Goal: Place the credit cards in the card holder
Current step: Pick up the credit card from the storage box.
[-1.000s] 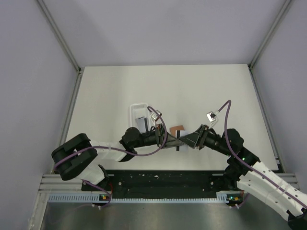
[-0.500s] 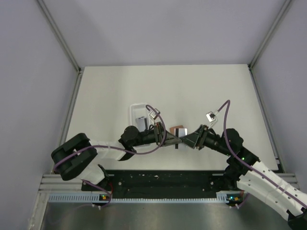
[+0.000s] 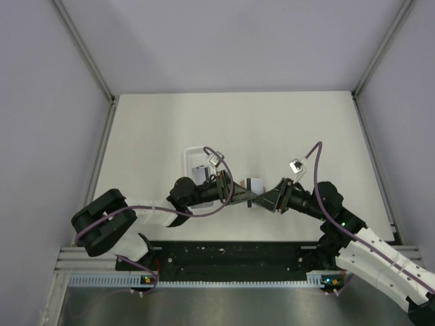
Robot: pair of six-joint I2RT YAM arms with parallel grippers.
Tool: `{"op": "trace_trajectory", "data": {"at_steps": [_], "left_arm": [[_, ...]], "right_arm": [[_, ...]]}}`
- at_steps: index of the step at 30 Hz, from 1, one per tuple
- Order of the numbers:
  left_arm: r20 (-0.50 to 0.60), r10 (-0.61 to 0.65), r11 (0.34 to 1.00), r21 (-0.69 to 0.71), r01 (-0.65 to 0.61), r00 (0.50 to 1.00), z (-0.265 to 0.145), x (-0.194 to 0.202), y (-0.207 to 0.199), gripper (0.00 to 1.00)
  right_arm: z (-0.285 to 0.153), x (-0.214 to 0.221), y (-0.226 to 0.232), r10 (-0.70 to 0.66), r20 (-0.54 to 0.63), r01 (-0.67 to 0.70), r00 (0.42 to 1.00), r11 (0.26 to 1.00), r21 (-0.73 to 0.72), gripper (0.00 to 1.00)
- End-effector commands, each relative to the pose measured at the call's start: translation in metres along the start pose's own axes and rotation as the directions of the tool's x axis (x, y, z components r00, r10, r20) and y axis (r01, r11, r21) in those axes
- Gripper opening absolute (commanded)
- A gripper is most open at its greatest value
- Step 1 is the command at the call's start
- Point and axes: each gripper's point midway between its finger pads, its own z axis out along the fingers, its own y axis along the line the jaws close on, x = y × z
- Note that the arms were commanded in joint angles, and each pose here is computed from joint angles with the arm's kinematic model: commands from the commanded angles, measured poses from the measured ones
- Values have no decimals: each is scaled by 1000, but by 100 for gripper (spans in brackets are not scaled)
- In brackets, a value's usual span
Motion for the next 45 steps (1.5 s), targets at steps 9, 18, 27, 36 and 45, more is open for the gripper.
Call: {"op": "trace_trajectory", "data": {"at_steps": [9,18,27,36,45], "left_arm": [[-21,43,988,149,-40,999,8,3,-39,27],[-38,14,982,187,-7,999,8,9,-43,29],[-34,16,977,211,-9,999,3,9,-51,32],[-18,17,975,223,-13,1000,1,7,-56,32],[-4,18,973,229,-16,1000,-3,6,-58,32]], "right_arm": [[3,-10,5,-32,40,32,999,999,-16,48],[3,-10,3,-34,49,35,998,999,-13,47],[-1,-10,-1,-42,57,42,997,999,10,39],[-4,-9,-2,-47,62,46,997,999,14,37],[-6,-4,-9,-39,41,38,998,998,40,36]]}}
